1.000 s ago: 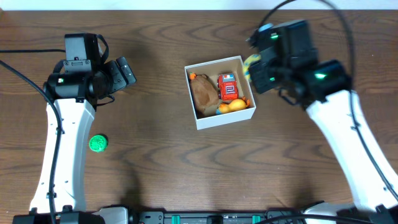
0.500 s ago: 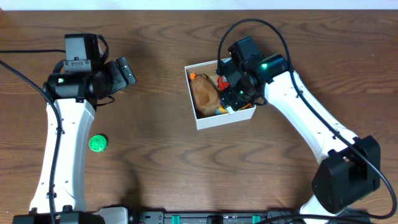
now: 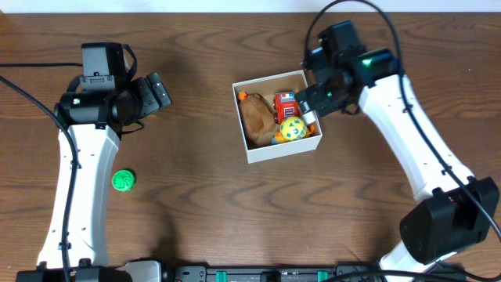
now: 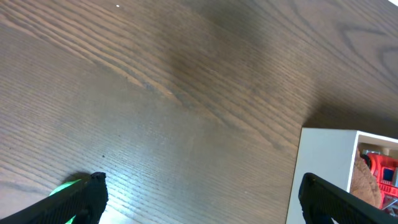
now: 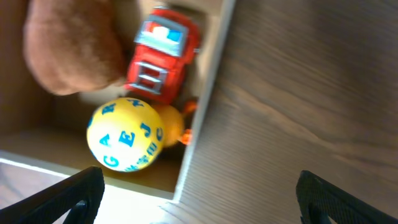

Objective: Pack container
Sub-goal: 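Drop the yellow ball into the box with the right gripper, then lower the left gripper onto the green spiky ball and grasp it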

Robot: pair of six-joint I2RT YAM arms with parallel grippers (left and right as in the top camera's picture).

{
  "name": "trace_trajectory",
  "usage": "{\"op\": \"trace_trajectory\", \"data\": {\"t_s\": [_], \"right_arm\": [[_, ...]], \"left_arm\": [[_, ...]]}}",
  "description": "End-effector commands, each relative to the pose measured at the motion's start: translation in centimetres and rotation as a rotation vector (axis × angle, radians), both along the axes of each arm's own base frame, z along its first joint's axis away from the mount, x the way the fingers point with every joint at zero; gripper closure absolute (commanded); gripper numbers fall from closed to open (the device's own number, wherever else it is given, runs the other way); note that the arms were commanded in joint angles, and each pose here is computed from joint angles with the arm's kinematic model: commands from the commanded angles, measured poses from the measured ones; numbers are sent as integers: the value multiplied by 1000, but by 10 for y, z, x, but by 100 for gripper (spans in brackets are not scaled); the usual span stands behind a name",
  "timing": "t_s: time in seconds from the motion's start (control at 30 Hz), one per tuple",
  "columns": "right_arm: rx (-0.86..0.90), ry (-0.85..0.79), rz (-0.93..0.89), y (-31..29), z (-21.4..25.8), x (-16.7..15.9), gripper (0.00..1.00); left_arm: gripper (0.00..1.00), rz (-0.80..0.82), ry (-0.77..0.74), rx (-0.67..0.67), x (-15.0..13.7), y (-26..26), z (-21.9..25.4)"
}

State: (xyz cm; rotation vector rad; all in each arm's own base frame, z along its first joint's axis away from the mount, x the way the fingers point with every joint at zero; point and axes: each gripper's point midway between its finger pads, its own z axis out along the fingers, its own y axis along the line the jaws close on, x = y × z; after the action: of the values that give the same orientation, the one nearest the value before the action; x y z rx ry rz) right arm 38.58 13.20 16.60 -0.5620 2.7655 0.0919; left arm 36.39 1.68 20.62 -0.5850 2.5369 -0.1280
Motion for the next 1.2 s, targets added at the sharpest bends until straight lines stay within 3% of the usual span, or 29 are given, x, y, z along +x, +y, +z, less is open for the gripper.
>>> {"op": "trace_trajectory", "data": {"t_s": [0.0,0.17,0.33,0.53,0.77,1.17], "right_arm": [[13,-37,-122,-25,16,9,1],[68,-17,-446,-81,16,19,1],[130,8,-590,-132,15,20,1],[82,15,-683,-192,12,9,1],[72,53,-744,-220,9,-6,1],[67,67,-733,-218,8,-9,1]], "left_arm": [[2,3,-4,-3,-1,1,3],[2,3,13,-4,-5,0,1],[2,6,107,-9,-25,0,-9],[2,218,229,39,-57,22,-20],[2,403,373,38,-98,49,-35],[2,591,494,-11,-144,83,-134]]}}
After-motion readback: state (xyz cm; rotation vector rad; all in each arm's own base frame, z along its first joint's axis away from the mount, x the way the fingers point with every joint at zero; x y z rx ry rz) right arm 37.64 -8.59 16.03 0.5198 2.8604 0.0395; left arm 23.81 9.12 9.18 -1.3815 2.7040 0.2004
